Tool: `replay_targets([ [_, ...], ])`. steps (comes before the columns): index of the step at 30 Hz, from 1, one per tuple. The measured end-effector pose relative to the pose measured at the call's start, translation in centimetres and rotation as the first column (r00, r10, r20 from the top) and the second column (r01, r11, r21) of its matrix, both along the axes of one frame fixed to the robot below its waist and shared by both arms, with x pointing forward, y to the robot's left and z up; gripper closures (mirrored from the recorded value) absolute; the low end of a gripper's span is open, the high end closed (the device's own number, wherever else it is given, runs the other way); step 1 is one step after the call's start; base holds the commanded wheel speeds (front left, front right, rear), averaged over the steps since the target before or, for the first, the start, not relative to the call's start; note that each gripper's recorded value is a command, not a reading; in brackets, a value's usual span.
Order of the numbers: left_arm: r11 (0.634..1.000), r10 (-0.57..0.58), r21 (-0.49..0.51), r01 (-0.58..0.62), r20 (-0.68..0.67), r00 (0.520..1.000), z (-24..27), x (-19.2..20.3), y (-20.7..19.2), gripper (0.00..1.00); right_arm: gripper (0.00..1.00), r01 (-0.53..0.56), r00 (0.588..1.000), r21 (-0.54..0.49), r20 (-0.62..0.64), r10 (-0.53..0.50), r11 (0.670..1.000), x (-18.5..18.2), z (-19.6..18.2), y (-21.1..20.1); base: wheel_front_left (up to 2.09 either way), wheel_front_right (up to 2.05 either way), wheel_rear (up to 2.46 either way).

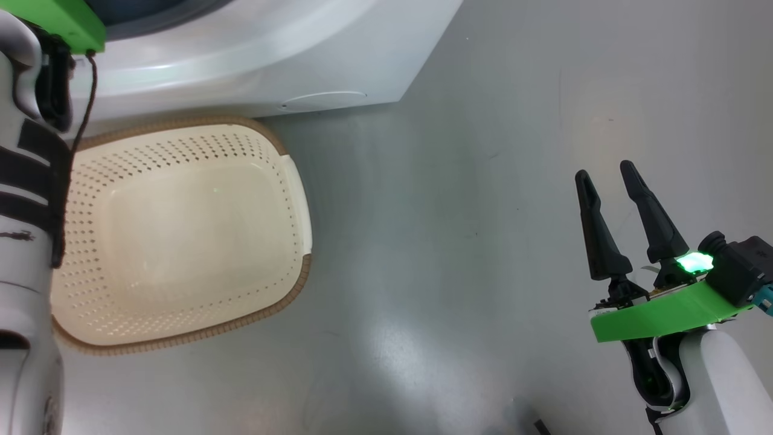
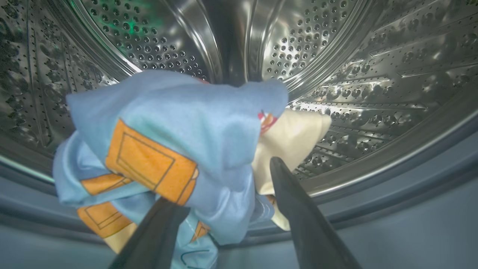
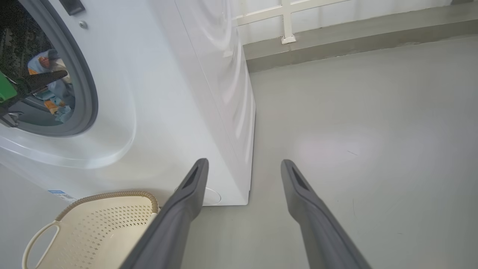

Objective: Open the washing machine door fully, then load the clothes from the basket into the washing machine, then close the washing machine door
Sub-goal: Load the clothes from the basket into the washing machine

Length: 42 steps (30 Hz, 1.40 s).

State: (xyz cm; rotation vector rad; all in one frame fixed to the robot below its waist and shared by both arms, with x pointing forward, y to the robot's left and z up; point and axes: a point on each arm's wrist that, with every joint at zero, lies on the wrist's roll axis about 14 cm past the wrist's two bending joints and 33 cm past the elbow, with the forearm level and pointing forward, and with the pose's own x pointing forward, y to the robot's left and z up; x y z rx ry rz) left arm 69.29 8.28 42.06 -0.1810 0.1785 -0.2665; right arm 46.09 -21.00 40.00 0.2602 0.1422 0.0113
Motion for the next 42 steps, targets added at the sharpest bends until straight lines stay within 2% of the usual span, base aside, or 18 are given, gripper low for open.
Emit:
replay_targets([
  [16, 0.999, 0.011, -0.038, -0.010, 0.009, 1.000, 0.9, -3.8, 1.0, 0.00, 0.00, -0.024, 0.998, 0.004, 0.052, 0.024, 1.000, 0.3, 2.0, 0.6, 0.00, 0.00, 0.00],
  [24, 0.994, 0.063, -0.096, -0.060, 0.028, 0.998, 1.8, -6.6, 2.5, 0.00, 0.00, -0.040, 0.997, -0.006, 0.067, 0.040, 0.999, -0.3, 3.1, 0.7, 0.00, 0.00, 0.00],
  [42, 0.988, 0.140, -0.071, -0.135, 0.069, 0.988, 2.8, -16.1, 6.1, 0.00, 0.00, -0.076, 0.993, -0.044, 0.082, 0.079, 0.996, -3.1, 5.2, 0.7, 0.00, 0.00, 0.00],
])
